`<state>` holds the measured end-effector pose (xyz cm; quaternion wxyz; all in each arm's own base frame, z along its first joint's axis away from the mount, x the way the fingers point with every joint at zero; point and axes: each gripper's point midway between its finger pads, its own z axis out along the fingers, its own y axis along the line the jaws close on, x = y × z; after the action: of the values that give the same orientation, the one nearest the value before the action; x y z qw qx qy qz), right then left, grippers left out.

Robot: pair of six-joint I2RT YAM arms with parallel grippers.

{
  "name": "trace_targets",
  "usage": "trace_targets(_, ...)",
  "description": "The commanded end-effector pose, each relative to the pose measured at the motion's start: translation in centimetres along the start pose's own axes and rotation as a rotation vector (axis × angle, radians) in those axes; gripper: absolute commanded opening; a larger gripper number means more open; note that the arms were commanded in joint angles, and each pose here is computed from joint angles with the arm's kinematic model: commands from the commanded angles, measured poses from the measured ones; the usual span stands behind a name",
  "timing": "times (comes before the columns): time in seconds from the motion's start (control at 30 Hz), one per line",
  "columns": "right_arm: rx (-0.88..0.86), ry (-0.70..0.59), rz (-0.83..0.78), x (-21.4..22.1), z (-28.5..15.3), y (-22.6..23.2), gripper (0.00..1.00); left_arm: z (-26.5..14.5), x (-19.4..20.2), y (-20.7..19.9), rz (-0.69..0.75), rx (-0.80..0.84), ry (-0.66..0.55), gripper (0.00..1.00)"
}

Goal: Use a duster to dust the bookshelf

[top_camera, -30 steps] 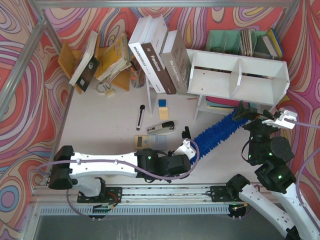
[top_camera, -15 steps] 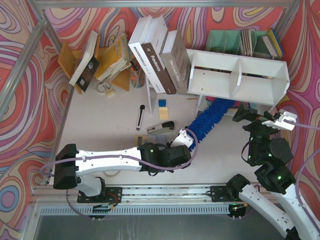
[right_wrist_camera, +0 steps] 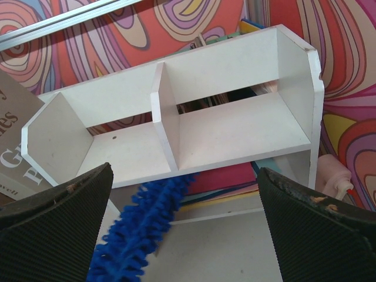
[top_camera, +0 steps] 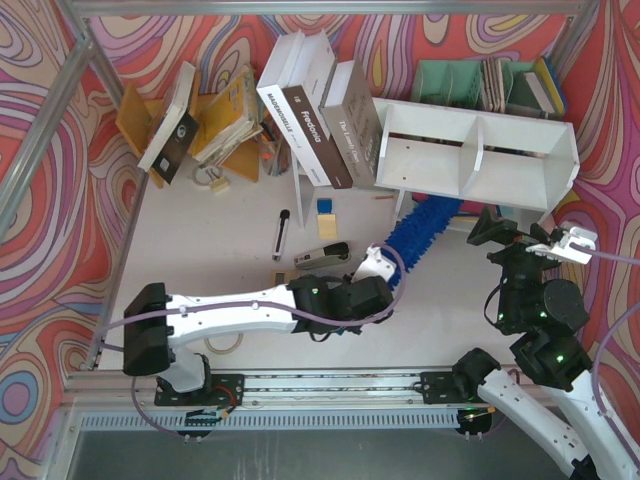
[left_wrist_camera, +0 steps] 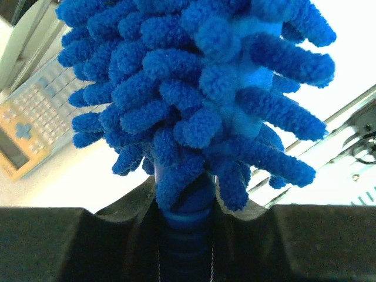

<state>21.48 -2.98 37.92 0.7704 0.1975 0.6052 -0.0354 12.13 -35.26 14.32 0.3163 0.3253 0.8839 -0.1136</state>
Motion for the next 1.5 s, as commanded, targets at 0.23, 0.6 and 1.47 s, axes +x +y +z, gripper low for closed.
trace_targets(0.23, 0.015, -0.035, 0.014, -0.7, 0.0, -0.3, 0.99, 1.7, -5.2, -7.3, 0.137, 0.188, -0.040, 0.00)
trace_targets(0.6, 0.016, -0.036, 0.014, -0.7, 0.1, -0.4, 0.99, 0.9, -4.4, -3.1, 0.087, 0.073, -0.070, 0.00)
trace_targets(1.47, 0.018, -0.035, 0.011, -0.7, 0.0, -0.4, 0.99, 1.6, -6.2, -7.8, 0.184, 0.154, -0.053, 0.00)
